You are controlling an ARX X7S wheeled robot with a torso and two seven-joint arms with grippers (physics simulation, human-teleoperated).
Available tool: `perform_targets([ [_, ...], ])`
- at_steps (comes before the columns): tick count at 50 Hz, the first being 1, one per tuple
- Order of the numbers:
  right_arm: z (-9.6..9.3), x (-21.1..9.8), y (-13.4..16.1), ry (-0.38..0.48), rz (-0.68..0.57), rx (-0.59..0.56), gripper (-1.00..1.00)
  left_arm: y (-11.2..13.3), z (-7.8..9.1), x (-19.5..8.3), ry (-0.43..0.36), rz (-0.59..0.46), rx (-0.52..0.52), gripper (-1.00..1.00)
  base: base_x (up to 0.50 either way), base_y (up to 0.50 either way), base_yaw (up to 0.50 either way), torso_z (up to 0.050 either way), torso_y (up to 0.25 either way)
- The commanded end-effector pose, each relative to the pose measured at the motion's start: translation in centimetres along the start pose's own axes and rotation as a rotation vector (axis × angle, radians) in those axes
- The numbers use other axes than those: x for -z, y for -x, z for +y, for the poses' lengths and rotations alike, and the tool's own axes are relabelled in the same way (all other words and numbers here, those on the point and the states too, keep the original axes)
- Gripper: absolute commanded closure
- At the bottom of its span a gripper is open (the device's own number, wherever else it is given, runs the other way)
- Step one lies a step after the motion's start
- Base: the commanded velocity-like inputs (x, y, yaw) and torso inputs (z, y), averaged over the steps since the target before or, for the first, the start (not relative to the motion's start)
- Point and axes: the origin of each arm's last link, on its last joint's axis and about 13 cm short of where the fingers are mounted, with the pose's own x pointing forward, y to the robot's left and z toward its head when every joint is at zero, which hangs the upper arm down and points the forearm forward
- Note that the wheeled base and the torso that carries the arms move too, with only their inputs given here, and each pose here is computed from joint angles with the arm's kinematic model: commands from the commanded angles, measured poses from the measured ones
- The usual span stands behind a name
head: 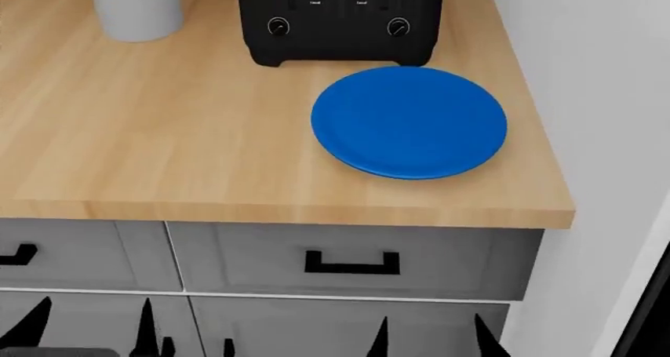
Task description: Place the toasted item on a plate.
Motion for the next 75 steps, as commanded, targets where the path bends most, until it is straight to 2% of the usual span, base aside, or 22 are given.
perform_targets([
  [1,0.0,-1.2,-0.6,0.020,0.001,-0.001,-1.00,-0.7,-0.2,-1.2,0.001,-0.009,0.005,-1.00,0.00,0.00,0.00,0.050,0.020],
  [17,-0.1,-3.0,-0.9,0.026,-0.041,-0.008,-1.00,-0.9,0.0,-3.8,-0.015,-0.067,-0.001,-1.00,0.00,0.00,0.00,0.050,0.023],
  [25,-0.4,-5.0,-0.9,0.051,-0.079,-0.004,-1.00,-1.0,0.0,-5.1,-0.017,-0.092,0.003,-1.00,0.35,0.47,0.00,0.050,0.025],
  [36,-1.1,-8.5,-1.8,0.064,-0.145,0.022,-1.00,-2.5,-0.1,-9.4,-0.023,-0.166,0.004,-1.00,0.40,0.44,0.00,0.050,0.026],
  [39,-1.2,-9.8,-2.1,0.094,-0.150,0.025,-1.00,-3.1,-0.2,-10.5,-0.022,-0.173,0.006,-1.00,0.00,0.00,0.00,0.050,0.026],
  [42,-1.6,-11.3,-2.4,0.087,-0.171,0.019,-1.00,-3.5,-0.3,-11.6,-0.030,-0.174,0.011,-1.00,0.00,0.00,0.00,0.050,0.025],
  [49,-1.9,-12.3,-3.0,0.083,-0.183,0.010,-1.00,-3.9,-0.1,-14.0,-0.035,-0.212,0.000,-1.00,0.00,0.00,0.00,0.050,0.026],
  [68,-2.0,-13.0,-2.8,0.094,-0.194,0.003,-1.00,-3.8,-0.2,-14.5,-0.035,-0.221,0.009,-1.00,0.00,0.00,0.00,0.050,0.026],
  [75,-2.4,-13.4,-2.9,0.064,-0.203,-0.006,-1.00,-3.9,-0.2,-15.4,-0.041,-0.235,0.010,-1.00,0.31,0.00,0.00,0.050,0.026],
])
